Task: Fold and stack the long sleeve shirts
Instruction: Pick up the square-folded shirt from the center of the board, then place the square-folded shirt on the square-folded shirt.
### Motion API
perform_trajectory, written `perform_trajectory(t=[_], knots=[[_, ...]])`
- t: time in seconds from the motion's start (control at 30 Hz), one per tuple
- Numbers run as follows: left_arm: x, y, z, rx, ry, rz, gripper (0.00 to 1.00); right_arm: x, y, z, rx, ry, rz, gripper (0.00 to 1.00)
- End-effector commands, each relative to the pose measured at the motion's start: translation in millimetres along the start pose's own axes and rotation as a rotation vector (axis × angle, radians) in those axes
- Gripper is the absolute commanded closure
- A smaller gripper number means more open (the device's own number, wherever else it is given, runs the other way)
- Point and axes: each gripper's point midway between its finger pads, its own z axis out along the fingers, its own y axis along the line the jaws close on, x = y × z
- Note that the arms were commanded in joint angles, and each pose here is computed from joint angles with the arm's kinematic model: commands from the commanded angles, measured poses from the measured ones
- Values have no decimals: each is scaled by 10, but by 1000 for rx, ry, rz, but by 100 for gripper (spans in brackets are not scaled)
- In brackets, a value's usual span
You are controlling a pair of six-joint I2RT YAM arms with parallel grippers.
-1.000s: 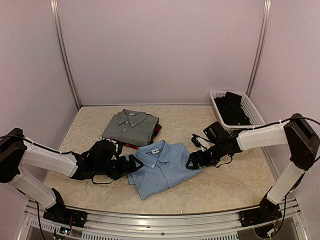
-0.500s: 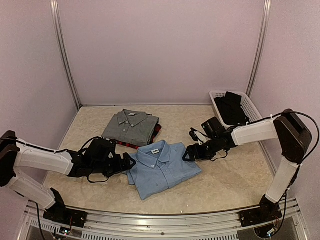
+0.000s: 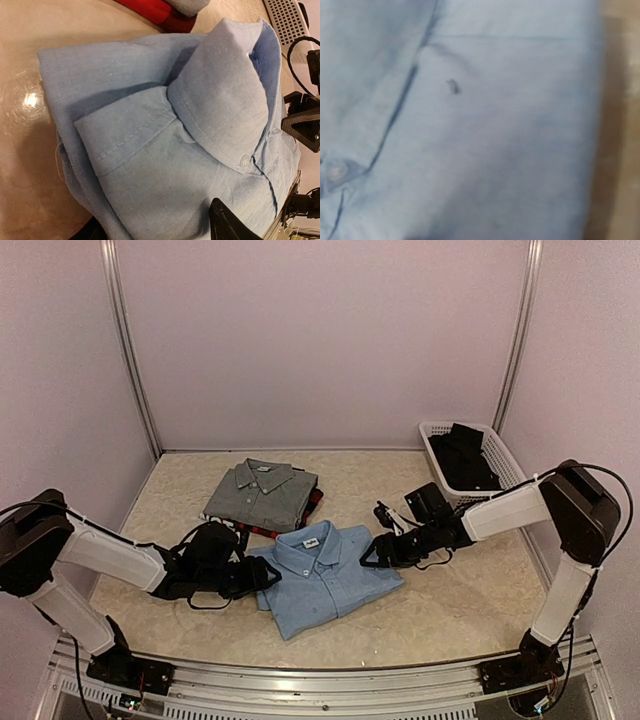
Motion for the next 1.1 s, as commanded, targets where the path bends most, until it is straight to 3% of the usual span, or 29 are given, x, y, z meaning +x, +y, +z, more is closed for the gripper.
perform_trajectory(t=[0.0, 0.23, 0.43, 0.53, 0.77, 1.07], knots=[[240, -29, 87, 76, 64, -50, 45, 485, -39, 193, -31, 121, 91, 41], [145, -159, 77, 137, 16, -23, 64, 477, 121, 218, -101, 94, 90, 65], [-24, -297, 54, 230, 8, -15, 99, 306, 298, 136, -162, 35, 62, 91], [-175, -335, -4, 244, 3, 5, 100, 205, 396, 51, -170, 2, 45, 100], [-670, -594, -305, 220, -19, 135, 100, -100, 871, -186, -200, -68, -35, 100], [-1445, -845, -806, 233, -149, 176, 100, -701, 1451, -658, -229, -223, -138, 100]])
